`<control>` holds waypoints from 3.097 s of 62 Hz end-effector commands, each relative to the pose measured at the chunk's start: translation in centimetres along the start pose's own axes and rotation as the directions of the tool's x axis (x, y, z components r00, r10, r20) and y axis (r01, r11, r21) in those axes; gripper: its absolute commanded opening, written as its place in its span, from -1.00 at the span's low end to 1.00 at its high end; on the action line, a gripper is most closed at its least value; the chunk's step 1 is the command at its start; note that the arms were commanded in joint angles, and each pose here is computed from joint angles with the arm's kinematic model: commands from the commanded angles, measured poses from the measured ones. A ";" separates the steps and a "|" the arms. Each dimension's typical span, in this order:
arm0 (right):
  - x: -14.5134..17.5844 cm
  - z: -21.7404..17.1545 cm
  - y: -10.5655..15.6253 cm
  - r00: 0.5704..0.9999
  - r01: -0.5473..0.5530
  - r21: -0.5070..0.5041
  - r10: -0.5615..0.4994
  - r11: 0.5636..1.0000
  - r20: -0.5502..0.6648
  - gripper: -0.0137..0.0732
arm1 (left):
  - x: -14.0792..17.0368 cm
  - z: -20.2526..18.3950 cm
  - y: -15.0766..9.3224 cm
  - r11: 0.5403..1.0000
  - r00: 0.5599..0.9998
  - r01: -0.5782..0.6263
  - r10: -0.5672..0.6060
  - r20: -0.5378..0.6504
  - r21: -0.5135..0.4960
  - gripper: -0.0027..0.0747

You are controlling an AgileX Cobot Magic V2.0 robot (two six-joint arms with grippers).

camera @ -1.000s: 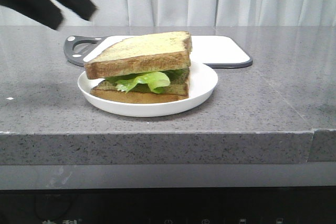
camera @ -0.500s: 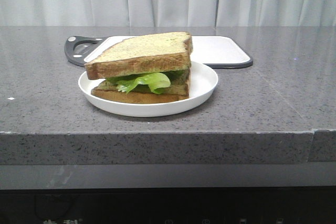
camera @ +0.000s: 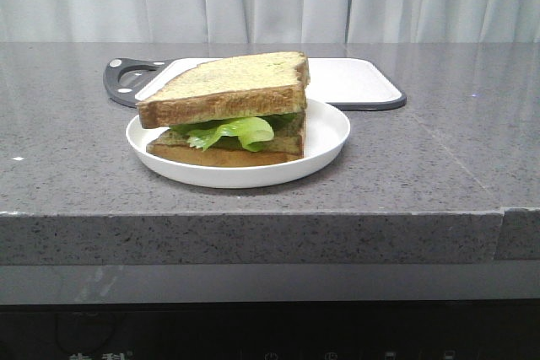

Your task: Left arm grabs bread, right arm adds lettuce

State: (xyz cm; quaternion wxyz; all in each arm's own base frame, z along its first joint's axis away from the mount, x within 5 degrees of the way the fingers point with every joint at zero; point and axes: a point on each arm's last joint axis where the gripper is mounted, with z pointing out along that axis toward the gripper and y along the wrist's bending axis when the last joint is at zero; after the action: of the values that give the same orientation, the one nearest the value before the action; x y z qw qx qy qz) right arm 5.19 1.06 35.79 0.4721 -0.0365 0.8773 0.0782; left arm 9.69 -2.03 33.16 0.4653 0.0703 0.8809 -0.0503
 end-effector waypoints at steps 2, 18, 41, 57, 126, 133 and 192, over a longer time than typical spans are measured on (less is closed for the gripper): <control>-1.0 -0.4 0.0 0.996 0.009 0.008 -0.010 1.000 0.084 -0.38 | -1.2 -0.4 -0.2 0.999 0.995 0.023 -0.025 0.101 0.024 -0.64; -1.0 -0.4 0.0 0.996 0.013 0.011 -0.014 1.000 0.085 -0.84 | -1.4 -0.4 -0.2 0.999 0.991 0.024 -0.028 0.128 0.031 -0.98; -0.7 -0.4 -0.1 0.999 0.014 0.018 -0.015 1.000 0.052 -0.84 | -1.4 -0.4 -0.3 0.999 0.991 0.025 -0.029 0.128 0.032 -0.98; -0.7 -0.4 -0.1 0.999 0.014 0.018 -0.015 1.000 0.052 -0.84 | -1.2 -0.7 -0.1 0.999 0.987 0.023 -0.026 0.157 0.026 -0.98; -0.7 -0.3 -0.1 0.999 0.014 0.017 -0.015 1.000 0.049 -0.84 | 12.2 2.8 1.2 0.989 0.724 0.148 -0.101 0.682 -0.012 -0.98; -0.7 -0.3 -0.1 0.999 0.014 0.017 -0.015 1.000 0.049 -0.84 | 12.2 2.8 1.2 0.989 0.724 0.150 -0.102 0.682 -0.010 -0.98; -0.2 -0.2 -0.3 0.996 0.020 0.035 -0.023 0.999 0.091 -0.84 | 12.2 2.8 1.2 0.989 0.725 0.150 -0.103 0.681 -0.011 -0.98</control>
State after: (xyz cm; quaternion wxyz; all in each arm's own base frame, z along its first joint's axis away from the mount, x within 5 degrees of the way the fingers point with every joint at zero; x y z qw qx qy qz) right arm 5.02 0.88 35.27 0.4647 -0.0356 0.8821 0.0681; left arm 5.62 -0.33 20.78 0.7183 -0.0262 0.6918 -0.0699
